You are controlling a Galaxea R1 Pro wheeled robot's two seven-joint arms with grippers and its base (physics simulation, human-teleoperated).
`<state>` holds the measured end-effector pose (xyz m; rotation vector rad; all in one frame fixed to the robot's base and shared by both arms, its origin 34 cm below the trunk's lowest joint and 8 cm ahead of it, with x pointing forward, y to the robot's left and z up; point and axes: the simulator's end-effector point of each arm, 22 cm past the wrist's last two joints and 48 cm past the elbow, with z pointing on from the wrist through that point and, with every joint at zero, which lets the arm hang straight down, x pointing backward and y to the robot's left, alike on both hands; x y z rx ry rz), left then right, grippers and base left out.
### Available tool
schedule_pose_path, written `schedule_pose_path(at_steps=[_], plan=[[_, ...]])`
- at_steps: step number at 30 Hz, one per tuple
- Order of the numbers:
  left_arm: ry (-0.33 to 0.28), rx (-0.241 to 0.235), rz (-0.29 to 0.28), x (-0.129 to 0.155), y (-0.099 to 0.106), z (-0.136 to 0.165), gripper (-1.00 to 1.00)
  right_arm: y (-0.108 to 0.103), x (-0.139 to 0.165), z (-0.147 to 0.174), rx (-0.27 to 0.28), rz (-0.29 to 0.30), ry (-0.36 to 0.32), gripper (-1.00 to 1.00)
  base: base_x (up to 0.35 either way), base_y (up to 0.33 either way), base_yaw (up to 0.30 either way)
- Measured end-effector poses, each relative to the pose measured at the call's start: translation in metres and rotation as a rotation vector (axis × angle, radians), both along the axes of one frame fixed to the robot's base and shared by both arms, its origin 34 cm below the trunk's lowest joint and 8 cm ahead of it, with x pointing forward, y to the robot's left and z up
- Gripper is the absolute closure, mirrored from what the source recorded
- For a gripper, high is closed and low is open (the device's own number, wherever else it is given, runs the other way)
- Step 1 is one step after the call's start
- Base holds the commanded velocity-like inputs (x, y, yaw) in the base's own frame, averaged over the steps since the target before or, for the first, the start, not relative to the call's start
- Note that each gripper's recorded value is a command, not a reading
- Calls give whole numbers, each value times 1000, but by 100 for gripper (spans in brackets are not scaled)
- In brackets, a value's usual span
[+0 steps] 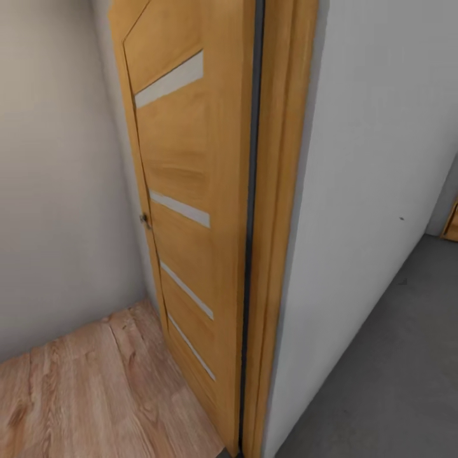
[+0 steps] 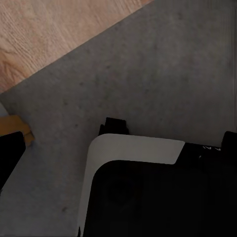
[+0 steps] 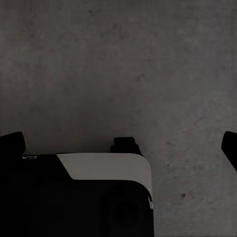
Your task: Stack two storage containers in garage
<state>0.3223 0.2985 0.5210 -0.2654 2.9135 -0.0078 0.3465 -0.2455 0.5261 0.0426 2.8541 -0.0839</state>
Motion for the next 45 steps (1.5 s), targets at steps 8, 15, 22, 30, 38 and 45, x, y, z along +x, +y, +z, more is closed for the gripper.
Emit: schedule_pose_path(at_steps=[8,15,22,30,38,45], plan=[[0,2,2,0,1,0,-100,1,1,0,0,4,0,-100,88,0,205],[0,2,2,0,1,0,-100,1,1,0,0,6,-1,-100,4,0,268],[0,1,1,0,0,0,-100,2,1,0,0,10,-1,-100,0,0,270],[-1,1,3,0,1,0,-100,5,-1,-1,8,13,6,-100,0,0,270],[-1,1,5,0,1,0,-100,13,-3,-1,32,17,14,-100,0,0,270],[0,0,5,0,0,0,-100,10,-14,-4,35,18,28,-100,0,0,270]])
